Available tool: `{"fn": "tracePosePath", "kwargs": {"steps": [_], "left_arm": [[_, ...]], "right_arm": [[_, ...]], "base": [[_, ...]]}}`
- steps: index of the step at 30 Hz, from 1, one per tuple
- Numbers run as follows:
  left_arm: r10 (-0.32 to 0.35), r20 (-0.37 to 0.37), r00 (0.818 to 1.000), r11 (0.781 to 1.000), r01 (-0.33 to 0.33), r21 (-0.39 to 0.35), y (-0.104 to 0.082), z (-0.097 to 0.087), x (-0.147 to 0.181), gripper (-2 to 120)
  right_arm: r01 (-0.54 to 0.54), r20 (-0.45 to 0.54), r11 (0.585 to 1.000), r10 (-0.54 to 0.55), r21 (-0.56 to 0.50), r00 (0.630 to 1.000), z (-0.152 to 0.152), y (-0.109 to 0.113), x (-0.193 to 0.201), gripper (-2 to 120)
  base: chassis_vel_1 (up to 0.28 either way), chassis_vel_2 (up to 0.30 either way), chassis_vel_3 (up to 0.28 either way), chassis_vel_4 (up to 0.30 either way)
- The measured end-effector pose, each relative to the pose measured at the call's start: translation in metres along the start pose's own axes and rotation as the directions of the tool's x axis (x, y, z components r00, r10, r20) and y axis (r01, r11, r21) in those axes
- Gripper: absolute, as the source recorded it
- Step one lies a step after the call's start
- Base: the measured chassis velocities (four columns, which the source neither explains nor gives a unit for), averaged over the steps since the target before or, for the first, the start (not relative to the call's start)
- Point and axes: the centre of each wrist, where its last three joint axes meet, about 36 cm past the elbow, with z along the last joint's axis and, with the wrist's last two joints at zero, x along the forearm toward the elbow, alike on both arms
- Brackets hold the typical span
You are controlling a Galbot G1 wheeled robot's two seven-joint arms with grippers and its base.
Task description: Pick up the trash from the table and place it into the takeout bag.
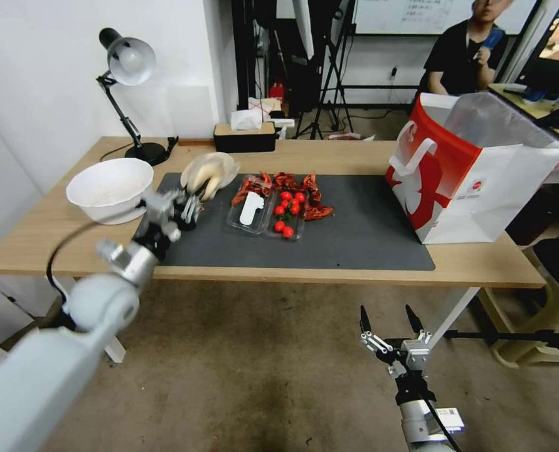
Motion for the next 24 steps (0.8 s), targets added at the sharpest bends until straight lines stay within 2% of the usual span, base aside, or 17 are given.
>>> {"fn": "tracePosePath", "kwargs": {"steps": [2, 4, 5, 6, 8, 10, 12, 13, 14, 16, 17, 20, 21, 22, 24], "left_arm": [[0.043, 0.014, 0.999, 0.999, -0.043, -0.007, 0.011, -0.012, -0.031, 7], [0.050, 0.016, 0.999, 0.999, -0.050, -0.007, 0.012, -0.013, -0.037, 7], [0.086, 0.013, 0.996, 0.996, -0.086, -0.004, 0.013, -0.015, -0.062, 6], [0.110, 0.014, 0.994, 0.994, -0.109, -0.005, 0.011, -0.016, -0.080, 6], [0.118, 0.014, 0.993, 0.993, -0.118, -0.005, 0.011, -0.016, -0.086, 6], [0.163, 0.025, 0.986, 0.987, -0.163, -0.009, 0.002, -0.018, -0.132, 6], [0.171, 0.025, 0.985, 0.985, -0.171, -0.008, -0.001, -0.017, -0.141, 6], [0.209, 0.031, 0.977, 0.978, -0.209, -0.006, -0.015, -0.016, -0.173, 6], [0.209, 0.031, 0.977, 0.978, -0.209, -0.006, -0.015, -0.016, -0.173, 6], [0.277, 0.049, 0.960, 0.961, -0.276, -0.023, -0.041, -0.023, -0.225, 6], [0.277, 0.049, 0.960, 0.961, -0.276, -0.023, -0.041, -0.023, -0.225, 6], [0.327, 0.045, 0.944, 0.944, -0.325, -0.050, -0.065, -0.024, -0.273, 6], [0.327, 0.045, 0.944, 0.944, -0.325, -0.050, -0.065, -0.024, -0.273, 6], [0.346, 0.040, 0.938, 0.937, -0.342, -0.073, -0.079, -0.024, -0.302, 6], [0.352, 0.038, 0.935, 0.934, -0.348, -0.080, -0.085, -0.024, -0.310, 6]], "right_arm": [[-0.001, -0.002, 1.000, 0.001, 0.002, 1.000, 0.001, 0.001, 0.003, 100], [-0.002, -0.002, 1.000, 0.002, 0.002, 1.000, 0.001, 0.001, 0.004, 100], [-0.003, -0.002, 1.000, 0.003, 0.001, 1.000, 0.001, 0.002, 0.005, 100], [-0.006, -0.002, 1.000, 0.006, 0.001, 1.000, 0.001, 0.002, 0.005, 100], [-0.007, -0.001, 1.000, 0.007, 0.001, 1.000, 0.001, 0.002, 0.005, 100], [-0.016, 0.001, 1.000, 0.016, 0.000, 1.000, 0.001, 0.001, 0.004, 100], [-0.017, 0.001, 1.000, 0.017, 0.000, 1.000, 0.002, 0.001, 0.004, 100], [-0.022, 0.001, 1.000, 0.022, -0.002, 1.000, 0.002, 0.002, 0.003, 100], [-0.022, 0.001, 1.000, 0.022, -0.002, 1.000, 0.002, 0.002, 0.003, 100], [-0.028, 0.000, 1.000, 0.028, -0.006, 1.000, 0.003, 0.002, 0.004, 100], [-0.028, 0.000, 1.000, 0.028, -0.006, 1.000, 0.003, 0.002, 0.004, 100], [-0.033, -0.001, 0.999, 0.033, -0.008, 0.999, 0.003, 0.003, 0.004, 100], [-0.033, -0.001, 0.999, 0.033, -0.008, 0.999, 0.003, 0.003, 0.004, 100], [-0.035, 0.000, 0.999, 0.035, -0.009, 0.999, 0.003, 0.002, 0.004, 100], [-0.036, 0.000, 0.999, 0.036, -0.009, 0.999, 0.003, 0.002, 0.004, 100]], "base": [[0.000, 0.000, 0.000, 0.000], [0.000, 0.000, 0.000, 0.000], [0.000, 0.000, 0.000, 0.000], [0.000, 0.000, 0.000, 0.000], [0.000, 0.000, 0.000, 0.000], [0.000, 0.000, 0.000, 0.000], [0.000, 0.000, 0.000, 0.000], [0.000, 0.000, 0.000, 0.000], [0.000, 0.000, 0.000, 0.000], [0.000, 0.000, 0.000, 0.000], [0.000, 0.000, 0.000, 0.000], [0.000, 0.000, 0.000, 0.000], [0.000, 0.000, 0.000, 0.000], [0.000, 0.000, 0.000, 0.000], [0.000, 0.000, 0.000, 0.000]]}}
